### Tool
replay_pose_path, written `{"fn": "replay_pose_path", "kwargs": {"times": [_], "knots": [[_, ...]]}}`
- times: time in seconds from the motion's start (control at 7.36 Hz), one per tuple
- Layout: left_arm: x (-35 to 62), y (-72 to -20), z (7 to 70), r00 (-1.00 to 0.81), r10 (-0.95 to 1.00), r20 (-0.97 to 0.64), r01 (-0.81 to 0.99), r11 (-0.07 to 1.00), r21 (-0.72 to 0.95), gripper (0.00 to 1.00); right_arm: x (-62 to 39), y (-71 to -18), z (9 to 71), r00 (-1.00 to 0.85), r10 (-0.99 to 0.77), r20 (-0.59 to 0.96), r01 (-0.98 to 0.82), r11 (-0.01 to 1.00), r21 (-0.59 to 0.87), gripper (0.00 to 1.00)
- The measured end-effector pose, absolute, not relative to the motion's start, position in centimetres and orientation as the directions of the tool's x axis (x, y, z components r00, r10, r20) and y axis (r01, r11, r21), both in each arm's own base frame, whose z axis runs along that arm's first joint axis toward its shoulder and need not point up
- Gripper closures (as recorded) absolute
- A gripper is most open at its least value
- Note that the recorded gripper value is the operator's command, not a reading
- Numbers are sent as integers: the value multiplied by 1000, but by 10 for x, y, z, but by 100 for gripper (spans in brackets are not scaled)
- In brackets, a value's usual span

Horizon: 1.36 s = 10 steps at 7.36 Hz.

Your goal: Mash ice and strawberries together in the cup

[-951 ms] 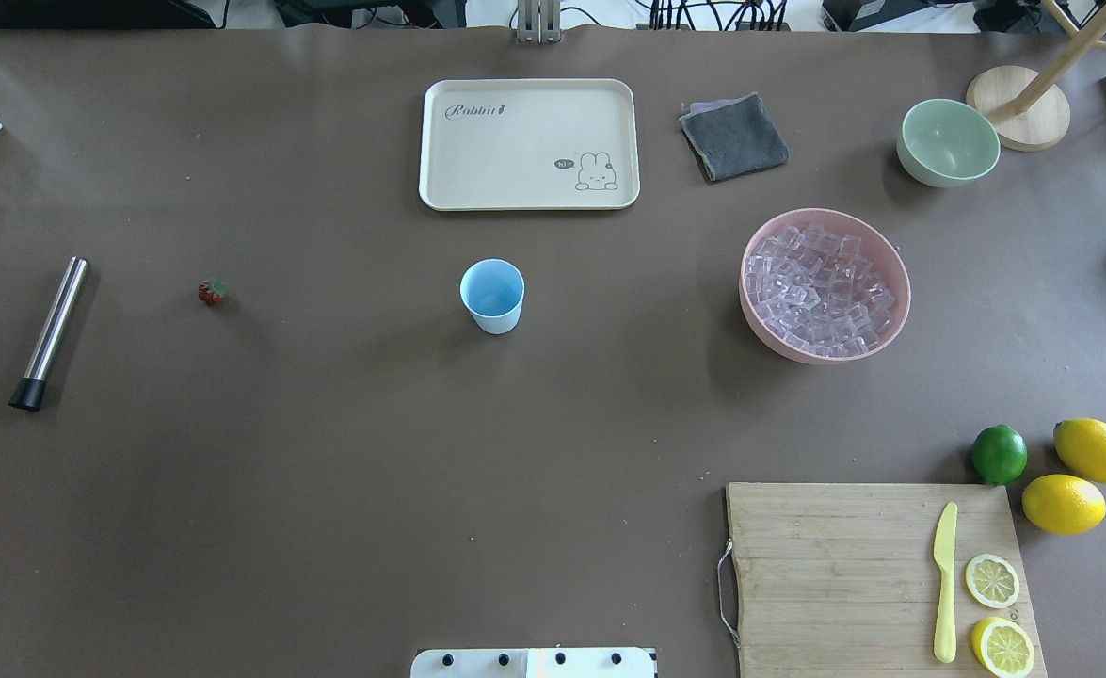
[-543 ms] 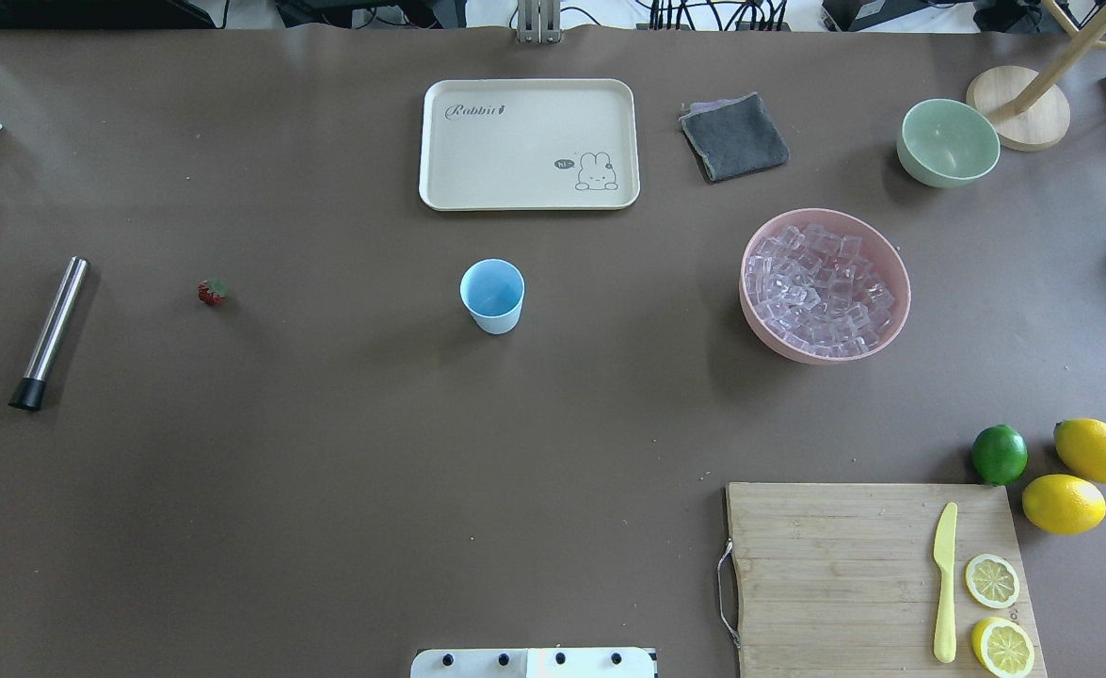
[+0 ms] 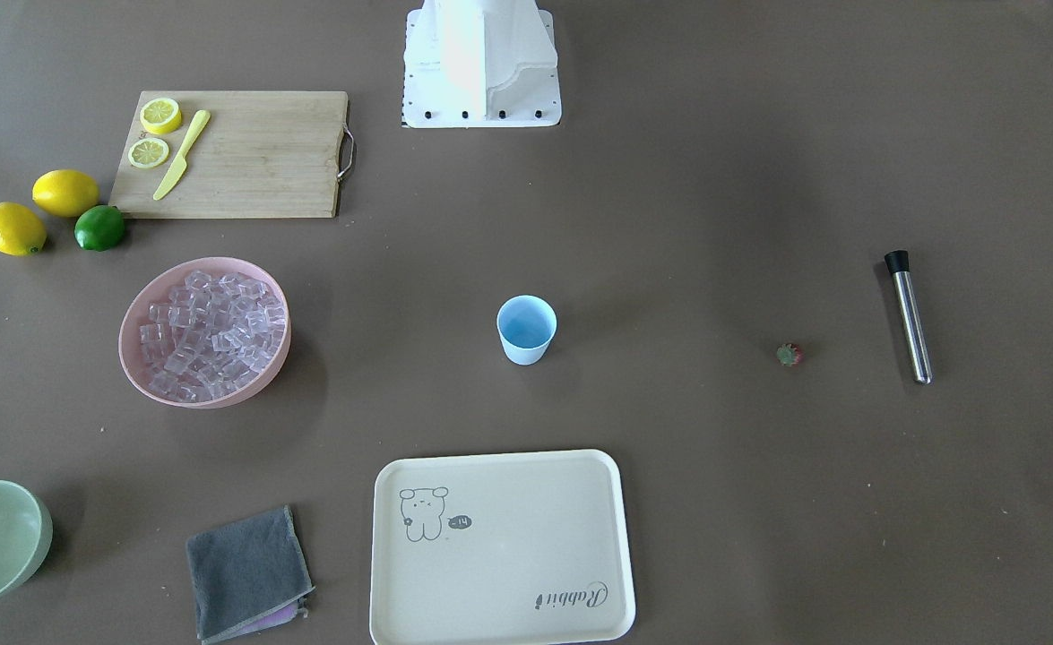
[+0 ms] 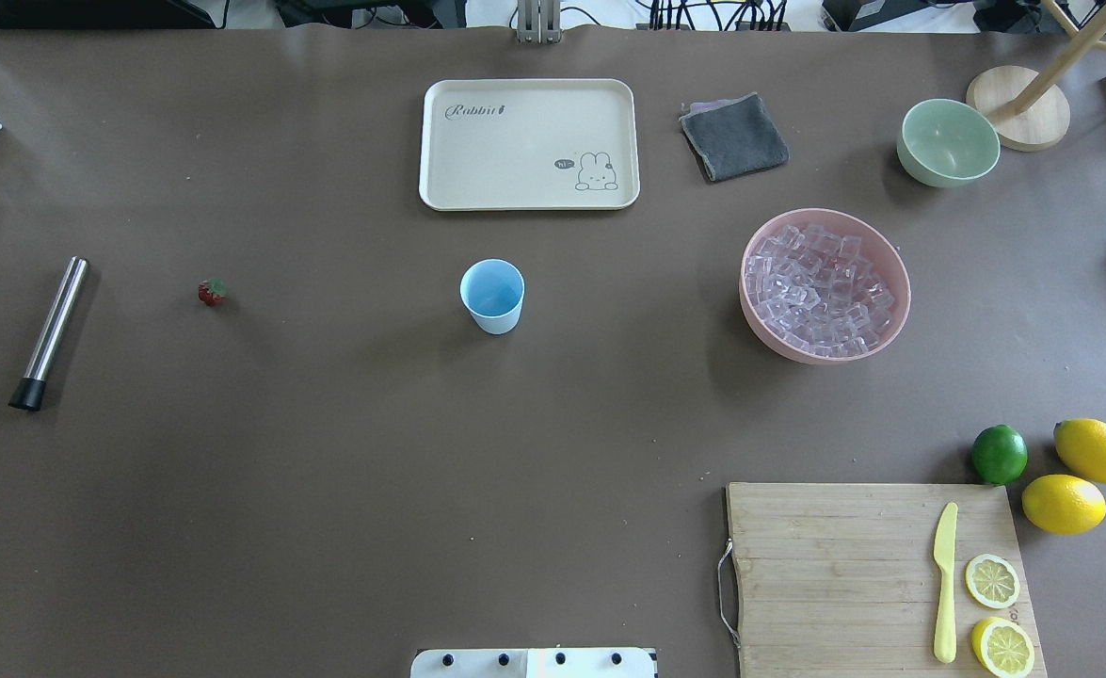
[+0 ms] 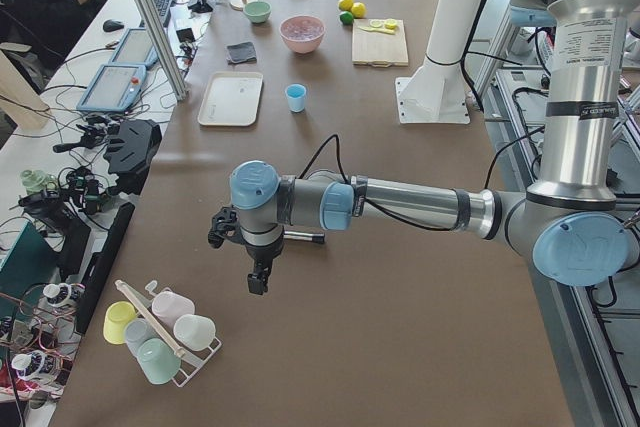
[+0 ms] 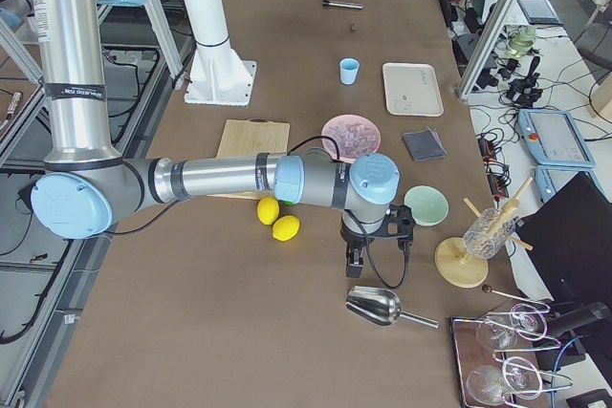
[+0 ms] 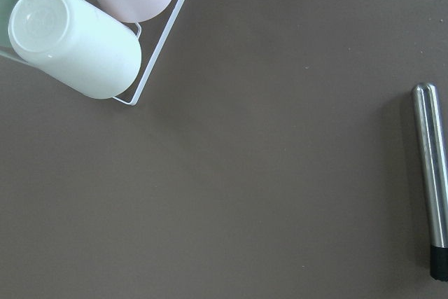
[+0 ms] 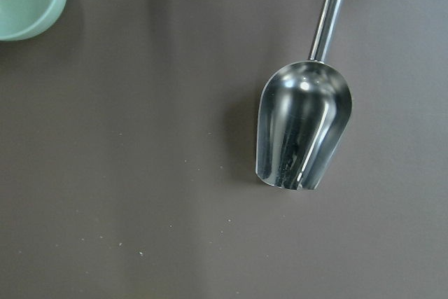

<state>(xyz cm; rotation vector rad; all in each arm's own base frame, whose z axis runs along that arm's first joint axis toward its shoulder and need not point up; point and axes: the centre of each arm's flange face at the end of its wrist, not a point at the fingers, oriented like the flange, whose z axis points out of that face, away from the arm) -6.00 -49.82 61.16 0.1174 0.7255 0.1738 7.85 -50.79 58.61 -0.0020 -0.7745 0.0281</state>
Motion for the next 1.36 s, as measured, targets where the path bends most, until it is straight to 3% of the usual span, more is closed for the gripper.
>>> {"fn": "replay_pose_path", "kwargs": {"times": [0.68, 1.36], "knots": [[-60, -491, 614, 733, 197, -651, -117, 979, 165, 2, -49, -523, 483, 676, -193, 711, 69, 977, 200, 3], [-61, -492, 610, 732, 208, -649, -120, 977, 178, 1, -189, -530, 404, 665, -172, 726, 69, 983, 169, 6]]}}
